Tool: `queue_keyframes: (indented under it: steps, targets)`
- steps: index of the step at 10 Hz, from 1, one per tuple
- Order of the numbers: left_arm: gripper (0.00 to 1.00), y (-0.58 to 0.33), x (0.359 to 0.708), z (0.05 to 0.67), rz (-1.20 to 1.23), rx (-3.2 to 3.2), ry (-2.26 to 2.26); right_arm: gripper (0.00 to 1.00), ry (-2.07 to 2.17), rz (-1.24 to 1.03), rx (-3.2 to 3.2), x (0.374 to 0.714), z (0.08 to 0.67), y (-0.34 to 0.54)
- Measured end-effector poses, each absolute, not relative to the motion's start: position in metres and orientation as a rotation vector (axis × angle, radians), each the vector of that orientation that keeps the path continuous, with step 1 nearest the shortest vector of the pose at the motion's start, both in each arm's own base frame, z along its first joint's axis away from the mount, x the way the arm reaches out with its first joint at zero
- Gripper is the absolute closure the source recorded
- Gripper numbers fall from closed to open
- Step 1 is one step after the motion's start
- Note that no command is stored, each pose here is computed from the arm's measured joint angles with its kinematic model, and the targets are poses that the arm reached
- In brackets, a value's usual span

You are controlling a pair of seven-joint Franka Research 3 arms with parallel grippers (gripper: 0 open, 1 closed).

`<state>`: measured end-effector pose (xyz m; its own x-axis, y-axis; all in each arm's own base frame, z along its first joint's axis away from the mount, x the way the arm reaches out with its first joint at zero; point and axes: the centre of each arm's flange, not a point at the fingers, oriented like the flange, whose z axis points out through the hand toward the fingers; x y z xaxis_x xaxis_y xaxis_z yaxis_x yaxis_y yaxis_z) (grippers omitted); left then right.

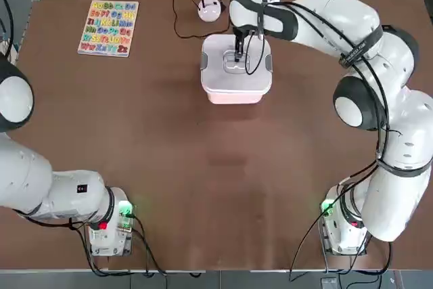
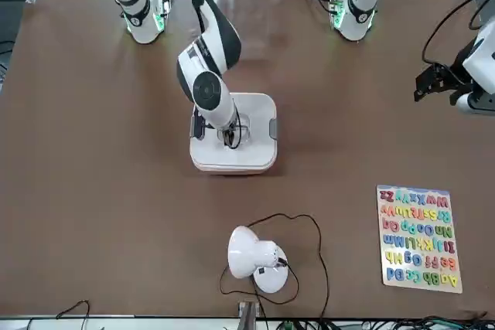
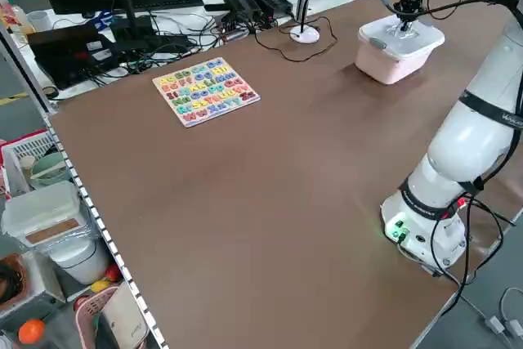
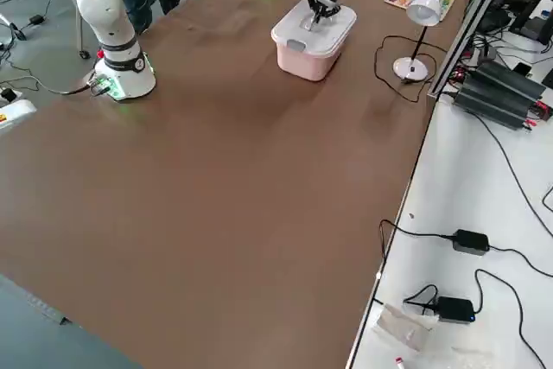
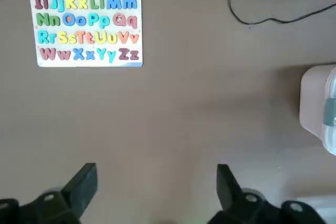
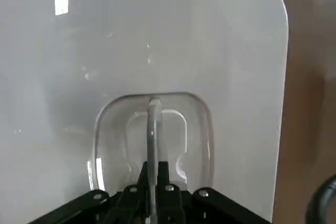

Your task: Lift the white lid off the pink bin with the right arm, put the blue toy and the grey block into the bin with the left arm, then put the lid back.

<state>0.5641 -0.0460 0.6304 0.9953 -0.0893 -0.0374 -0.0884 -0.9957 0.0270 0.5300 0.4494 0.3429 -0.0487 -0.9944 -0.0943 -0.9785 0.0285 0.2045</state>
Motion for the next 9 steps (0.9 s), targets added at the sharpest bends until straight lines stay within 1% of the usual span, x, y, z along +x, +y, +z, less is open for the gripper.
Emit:
queue_keyframes:
  steps: [6, 7, 9]
  targets:
    - [0.00, -0.0461, 0.5640, 0.6305, -0.060, 3.113, -0.137, 0.93, -2.157, -0.329, 2.173, 0.5309, 0.3447, 0.4501]
    - [0.00, -0.0461, 0.5640, 0.6305, -0.060, 3.113, -0.137, 0.92, -2.155, -0.329, 2.175, 0.5306, 0.3447, 0.4505]
    - [0.00, -0.0464, 0.5640, 0.6305, -0.060, 3.113, -0.130, 0.66, -2.157, -0.331, 2.191, 0.5291, 0.3471, 0.4551]
